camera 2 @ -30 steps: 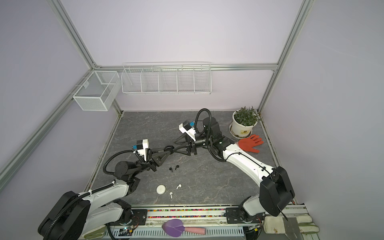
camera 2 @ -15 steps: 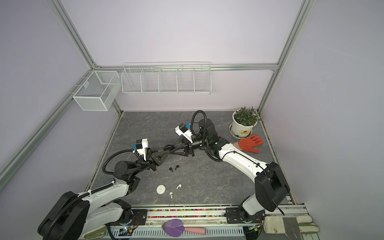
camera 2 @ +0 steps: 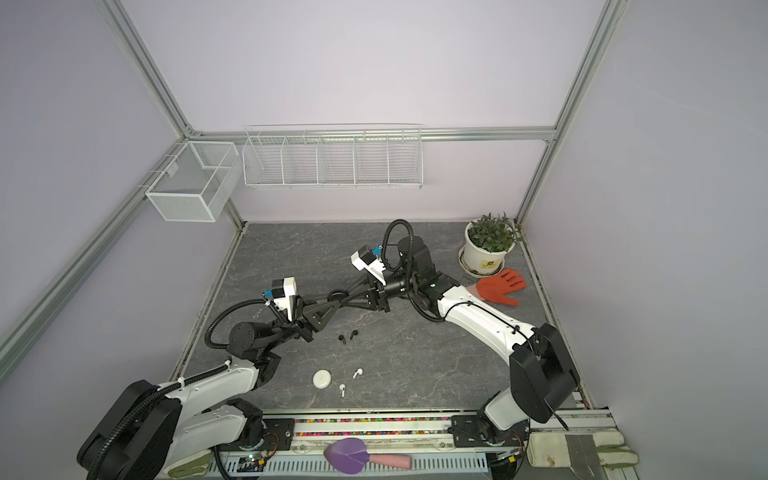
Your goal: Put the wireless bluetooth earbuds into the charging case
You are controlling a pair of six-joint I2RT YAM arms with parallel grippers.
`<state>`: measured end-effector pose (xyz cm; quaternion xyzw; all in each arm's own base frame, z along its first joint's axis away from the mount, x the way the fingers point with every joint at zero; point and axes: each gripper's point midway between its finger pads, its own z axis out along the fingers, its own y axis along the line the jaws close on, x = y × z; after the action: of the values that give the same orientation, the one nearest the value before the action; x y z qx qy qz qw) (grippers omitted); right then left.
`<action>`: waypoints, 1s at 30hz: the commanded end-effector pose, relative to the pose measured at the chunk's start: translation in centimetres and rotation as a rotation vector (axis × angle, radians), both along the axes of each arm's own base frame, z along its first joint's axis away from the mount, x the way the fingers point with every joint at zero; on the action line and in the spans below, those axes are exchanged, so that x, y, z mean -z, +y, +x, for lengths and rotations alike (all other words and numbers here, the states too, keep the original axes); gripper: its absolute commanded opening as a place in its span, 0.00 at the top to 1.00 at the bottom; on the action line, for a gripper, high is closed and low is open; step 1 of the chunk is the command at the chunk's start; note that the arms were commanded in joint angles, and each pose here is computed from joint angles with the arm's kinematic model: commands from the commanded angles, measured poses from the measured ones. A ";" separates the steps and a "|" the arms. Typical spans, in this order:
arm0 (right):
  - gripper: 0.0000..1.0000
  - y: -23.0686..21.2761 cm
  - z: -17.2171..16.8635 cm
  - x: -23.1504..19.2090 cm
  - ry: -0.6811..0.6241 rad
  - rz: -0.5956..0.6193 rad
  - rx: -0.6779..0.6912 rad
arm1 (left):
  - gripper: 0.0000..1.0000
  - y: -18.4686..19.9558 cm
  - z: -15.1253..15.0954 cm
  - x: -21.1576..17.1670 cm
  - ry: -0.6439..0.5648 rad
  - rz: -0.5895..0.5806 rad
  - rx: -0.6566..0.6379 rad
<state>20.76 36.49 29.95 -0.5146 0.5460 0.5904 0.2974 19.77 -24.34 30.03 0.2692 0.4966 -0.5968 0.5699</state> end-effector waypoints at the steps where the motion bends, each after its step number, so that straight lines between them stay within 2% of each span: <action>1: 0.76 -0.3 -0.2 0.2 -0.001 -0.045 -0.012 | 0.66 0.0 -0.1 -0.9 -0.032 -0.021 -0.007; 6: 0.79 -0.9 0.4 1.0 0.014 -0.115 0.009 | 0.56 0.0 -0.4 -0.4 -0.039 0.021 -0.013; 8: 0.81 -1.1 0.5 1.1 0.016 -0.141 0.010 | 0.49 0.0 -0.4 0.0 -0.041 0.047 -0.021; 14: 0.84 -1.3 0.6 1.8 0.039 -0.226 -0.003 | 0.47 -0.5 -0.6 0.7 -0.063 0.146 -0.015; 18: 0.85 -1.3 0.6 1.6 0.042 -0.226 -0.005 | 0.50 -0.6 -0.6 0.9 -0.064 0.151 -0.017; 25: 0.85 -1.1 0.4 1.4 0.039 -0.219 -0.009 | 0.66 -0.7 -0.7 0.8 -0.072 0.133 -0.001; 30: 0.85 -1.0 0.4 1.3 0.038 -0.216 -0.010 | 0.73 -0.7 -0.8 0.7 -0.064 0.127 0.007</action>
<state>21.21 35.25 28.19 -0.5220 0.6236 0.5402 0.2162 19.74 -24.91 27.93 0.3070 0.5416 -0.5513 0.5554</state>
